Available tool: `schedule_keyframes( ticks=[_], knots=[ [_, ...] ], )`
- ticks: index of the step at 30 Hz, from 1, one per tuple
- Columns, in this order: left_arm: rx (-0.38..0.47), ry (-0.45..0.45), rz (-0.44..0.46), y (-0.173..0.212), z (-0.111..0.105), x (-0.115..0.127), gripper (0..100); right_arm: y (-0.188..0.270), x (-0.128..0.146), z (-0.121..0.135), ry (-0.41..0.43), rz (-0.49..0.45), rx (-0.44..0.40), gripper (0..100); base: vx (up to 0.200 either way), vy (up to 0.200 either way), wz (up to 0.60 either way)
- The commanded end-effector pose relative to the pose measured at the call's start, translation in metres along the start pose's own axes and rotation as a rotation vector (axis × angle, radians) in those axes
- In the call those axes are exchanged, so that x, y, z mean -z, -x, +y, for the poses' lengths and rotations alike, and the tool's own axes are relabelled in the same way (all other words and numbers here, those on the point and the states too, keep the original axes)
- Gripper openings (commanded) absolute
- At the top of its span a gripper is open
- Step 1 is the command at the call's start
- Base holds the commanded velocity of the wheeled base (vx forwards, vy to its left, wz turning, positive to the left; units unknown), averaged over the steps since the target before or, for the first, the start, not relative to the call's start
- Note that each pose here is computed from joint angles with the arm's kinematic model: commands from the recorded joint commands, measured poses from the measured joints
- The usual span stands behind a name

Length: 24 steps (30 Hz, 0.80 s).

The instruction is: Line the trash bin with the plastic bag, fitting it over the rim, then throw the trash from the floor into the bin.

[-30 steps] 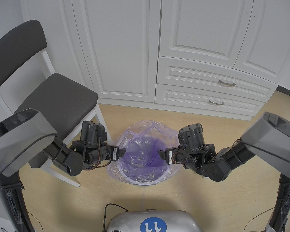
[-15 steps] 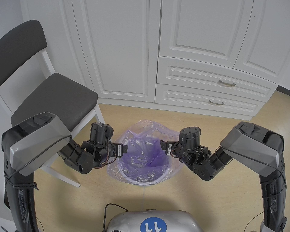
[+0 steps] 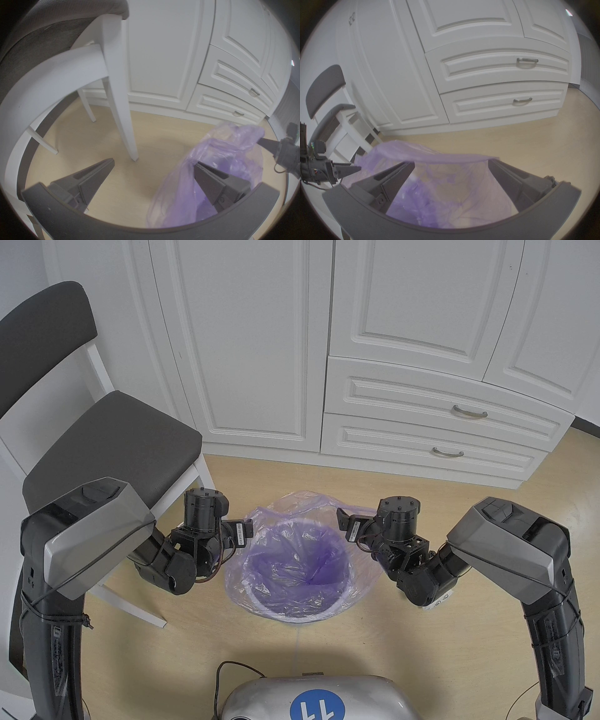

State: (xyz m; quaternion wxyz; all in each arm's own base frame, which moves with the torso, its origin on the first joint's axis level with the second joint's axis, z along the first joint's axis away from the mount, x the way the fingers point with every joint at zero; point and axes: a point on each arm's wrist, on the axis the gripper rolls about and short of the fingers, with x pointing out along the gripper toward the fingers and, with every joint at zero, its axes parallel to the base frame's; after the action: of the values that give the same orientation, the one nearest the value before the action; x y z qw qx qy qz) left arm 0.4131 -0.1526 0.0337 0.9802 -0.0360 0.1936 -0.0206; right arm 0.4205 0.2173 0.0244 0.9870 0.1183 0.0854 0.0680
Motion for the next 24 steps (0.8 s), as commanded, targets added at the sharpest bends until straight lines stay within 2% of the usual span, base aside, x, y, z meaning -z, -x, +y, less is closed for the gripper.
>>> schedule_keyframes(
  ticks=[1, 10, 14, 20, 24],
  knots=[
    [-0.034, 0.011, -0.02, -0.012, 0.007, 0.004, 100, -0.007, 0.001, -0.011, -0.006, -0.01, 0.014, 100, 0.0, 0.0, 0.0],
    [-0.045, 0.019, -0.031, -0.021, 0.012, 0.007, 100, -0.018, 0.01, -0.015, -0.018, -0.021, 0.017, 100, 0.0, 0.0, 0.0],
    [-0.054, 0.02, -0.023, -0.029, 0.014, 0.014, 100, -0.029, 0.022, -0.017, -0.052, -0.041, 0.015, 100, 0.0, 0.0, 0.0],
    [-0.073, 0.018, -0.007, -0.043, 0.02, 0.026, 100, -0.042, 0.041, -0.025, -0.061, -0.039, 0.028, 100, 0.0, 0.0, 0.0],
    [-0.085, 0.008, 0.004, -0.05, 0.025, 0.032, 100, -0.047, 0.042, -0.03, -0.066, -0.048, 0.038, 100, 0.0, 0.0, 0.0]
  ],
)
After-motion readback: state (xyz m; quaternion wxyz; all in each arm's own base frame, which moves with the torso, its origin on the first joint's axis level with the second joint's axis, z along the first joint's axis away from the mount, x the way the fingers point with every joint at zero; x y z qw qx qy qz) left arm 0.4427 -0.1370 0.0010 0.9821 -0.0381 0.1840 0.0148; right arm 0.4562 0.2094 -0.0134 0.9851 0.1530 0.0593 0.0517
